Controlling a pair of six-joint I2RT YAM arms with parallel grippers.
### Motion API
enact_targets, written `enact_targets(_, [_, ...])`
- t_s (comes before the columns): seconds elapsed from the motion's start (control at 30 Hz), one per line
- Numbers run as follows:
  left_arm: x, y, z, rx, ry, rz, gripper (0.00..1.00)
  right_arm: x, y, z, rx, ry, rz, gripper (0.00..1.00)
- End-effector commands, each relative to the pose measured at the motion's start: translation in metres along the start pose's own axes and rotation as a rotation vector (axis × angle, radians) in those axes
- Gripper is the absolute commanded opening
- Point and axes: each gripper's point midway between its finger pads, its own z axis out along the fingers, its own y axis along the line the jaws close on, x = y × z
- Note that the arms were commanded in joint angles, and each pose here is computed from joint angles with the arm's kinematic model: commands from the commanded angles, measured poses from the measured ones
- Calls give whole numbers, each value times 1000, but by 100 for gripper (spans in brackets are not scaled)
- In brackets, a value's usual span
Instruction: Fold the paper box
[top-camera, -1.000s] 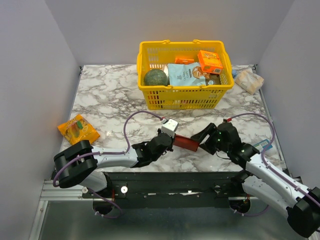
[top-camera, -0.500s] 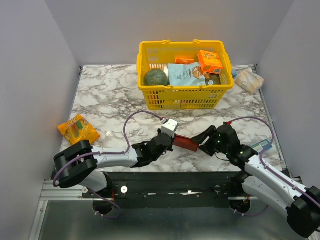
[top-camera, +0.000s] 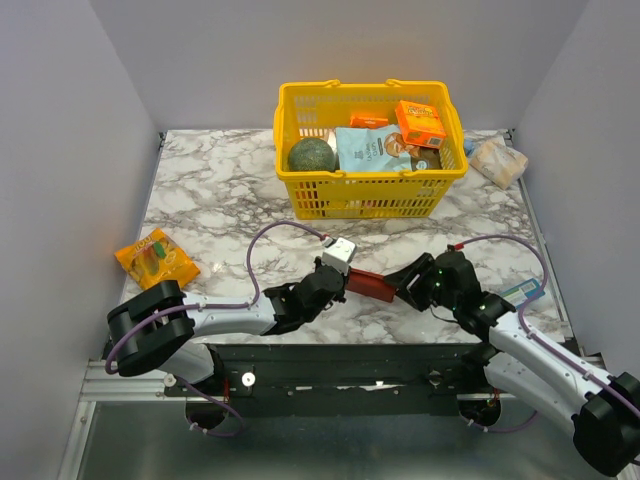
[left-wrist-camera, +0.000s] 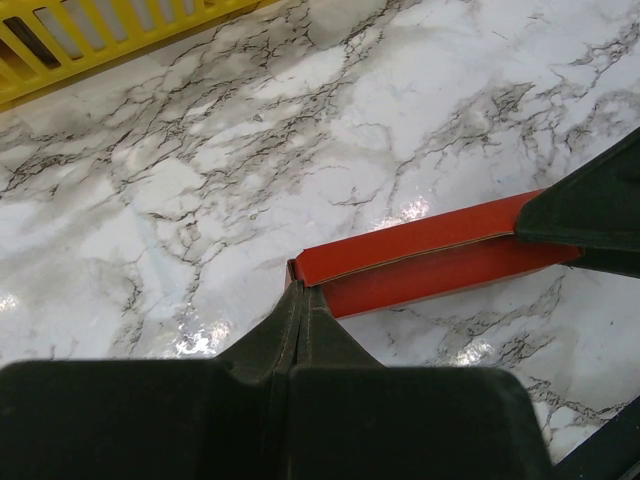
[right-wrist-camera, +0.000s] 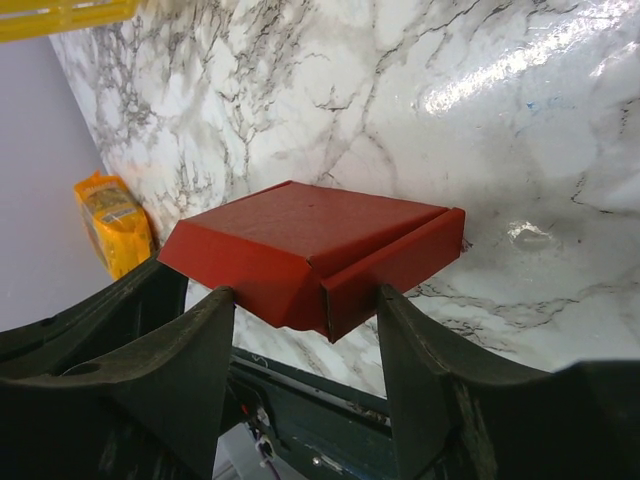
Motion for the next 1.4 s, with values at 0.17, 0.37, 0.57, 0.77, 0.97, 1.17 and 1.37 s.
enact_targets(0.17, [100, 21, -27, -5, 342, 159, 0, 10, -40, 9, 104, 11, 60, 48])
enact_targets(0.37, [97, 19, -28, 6, 326, 153, 12, 10, -46, 9, 114, 3, 74, 45])
enact_targets(0.57, [88, 19, -34, 23, 288, 139, 29, 9, -48, 10, 117, -10, 85, 44])
enact_targets(0.77, [78, 15, -42, 76, 237, 126, 43, 8, -51, 10, 122, -19, 94, 41])
enact_targets(0.97, [73, 8, -47, 126, 218, 118, 46, 7, -54, 12, 129, -27, 92, 40])
enact_targets(1.17, [27, -2, -48, 164, 115, -44, 57, 9, -61, 12, 146, -24, 90, 34])
enact_targets(1.37, [-29, 0, -46, 234, 29, -295, 74, 5, -69, 13, 170, -54, 82, 29])
